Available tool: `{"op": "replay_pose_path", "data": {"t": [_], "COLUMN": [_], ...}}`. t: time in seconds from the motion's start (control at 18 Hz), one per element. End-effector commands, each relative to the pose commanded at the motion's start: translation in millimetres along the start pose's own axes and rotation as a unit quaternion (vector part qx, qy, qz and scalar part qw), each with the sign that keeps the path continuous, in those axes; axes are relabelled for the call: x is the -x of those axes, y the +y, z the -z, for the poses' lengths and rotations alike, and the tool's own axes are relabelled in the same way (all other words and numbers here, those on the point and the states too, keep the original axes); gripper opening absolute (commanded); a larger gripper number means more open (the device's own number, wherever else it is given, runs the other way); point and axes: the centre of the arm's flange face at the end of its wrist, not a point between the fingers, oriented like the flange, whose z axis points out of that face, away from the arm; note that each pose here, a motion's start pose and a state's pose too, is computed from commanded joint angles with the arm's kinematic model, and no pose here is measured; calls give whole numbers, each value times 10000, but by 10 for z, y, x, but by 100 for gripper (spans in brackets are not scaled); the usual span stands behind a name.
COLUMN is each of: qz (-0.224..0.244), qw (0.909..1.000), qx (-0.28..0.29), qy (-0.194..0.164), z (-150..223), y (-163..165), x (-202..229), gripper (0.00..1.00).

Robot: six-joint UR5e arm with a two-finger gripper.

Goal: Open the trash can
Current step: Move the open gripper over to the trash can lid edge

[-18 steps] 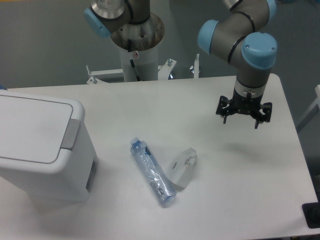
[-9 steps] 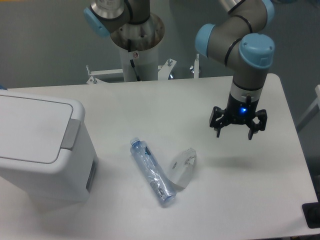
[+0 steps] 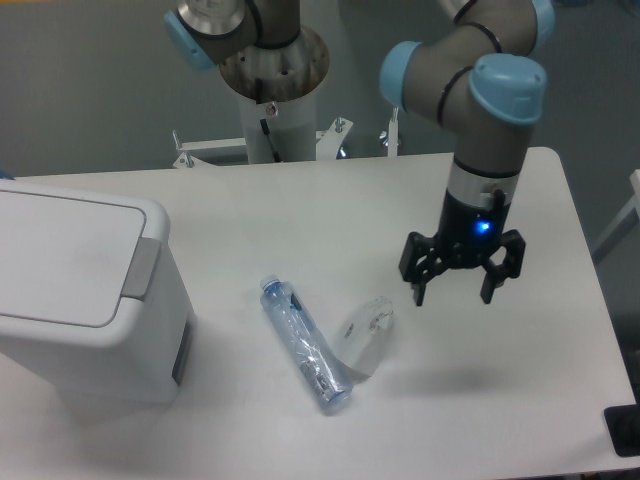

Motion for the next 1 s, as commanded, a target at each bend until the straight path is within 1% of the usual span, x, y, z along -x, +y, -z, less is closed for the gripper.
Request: {"op": "replay_pose_path", "data": {"t": [0.11,0.22,0.44,0.61,0.72,0.83,1.0], "qz": [203,335,96,-120,-39,216,383], "qw": [9997,9990,9977,9965,9960,9955,9947], "qx": [-118,-280,-504,-477,-401,-413,-410], "qy": [30,57,452,674,797,825,866], "z": [91,267,468,469,464,536,576], "y": [-140,-248,-321,-286,-216,-192,-182], "x": [-244,-464,-947,-1383,-1695,-1765,-1866], "gripper": [100,100,100,100,100,100,100]}}
